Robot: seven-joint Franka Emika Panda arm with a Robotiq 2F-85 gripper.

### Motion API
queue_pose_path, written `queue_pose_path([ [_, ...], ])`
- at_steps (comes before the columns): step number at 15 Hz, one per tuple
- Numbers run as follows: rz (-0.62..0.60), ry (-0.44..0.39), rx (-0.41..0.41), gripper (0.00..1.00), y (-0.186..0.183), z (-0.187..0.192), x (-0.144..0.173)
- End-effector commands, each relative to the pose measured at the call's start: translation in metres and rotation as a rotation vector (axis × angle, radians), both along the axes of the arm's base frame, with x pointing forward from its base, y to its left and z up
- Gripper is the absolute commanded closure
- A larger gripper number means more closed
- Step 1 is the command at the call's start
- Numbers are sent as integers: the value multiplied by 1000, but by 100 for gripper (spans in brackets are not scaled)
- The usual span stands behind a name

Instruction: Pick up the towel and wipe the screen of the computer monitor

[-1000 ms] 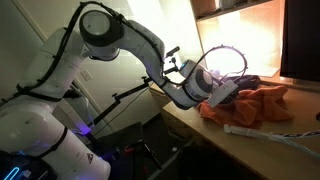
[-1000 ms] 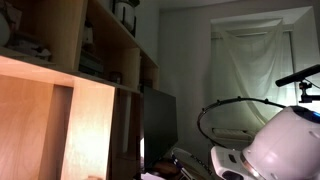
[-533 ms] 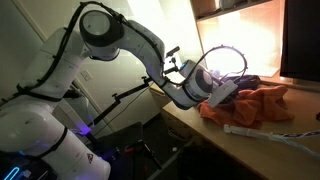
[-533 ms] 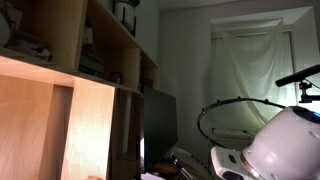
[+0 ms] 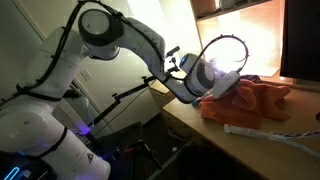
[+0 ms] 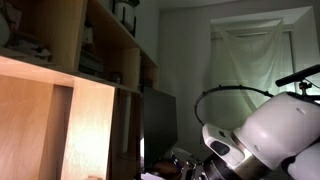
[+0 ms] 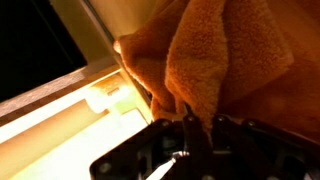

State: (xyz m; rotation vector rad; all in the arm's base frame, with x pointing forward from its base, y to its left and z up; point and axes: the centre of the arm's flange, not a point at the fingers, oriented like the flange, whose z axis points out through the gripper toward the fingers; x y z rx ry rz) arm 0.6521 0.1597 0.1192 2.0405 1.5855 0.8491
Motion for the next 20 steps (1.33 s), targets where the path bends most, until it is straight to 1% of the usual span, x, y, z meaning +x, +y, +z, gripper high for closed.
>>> queue_pose_path([
  [1,14,-94,39,98,-3,28,-1],
  [3,6,-131,35,98,0,42,6],
  [8,-22,-202,63,98,4,66,26],
  [11,-20,-232,101,98,10,81,34],
  [15,-11,-315,129,98,21,106,30],
  [17,-27,-345,142,98,23,117,22],
  [18,-32,-362,131,98,24,122,16],
  [20,-56,-399,137,98,27,132,10],
])
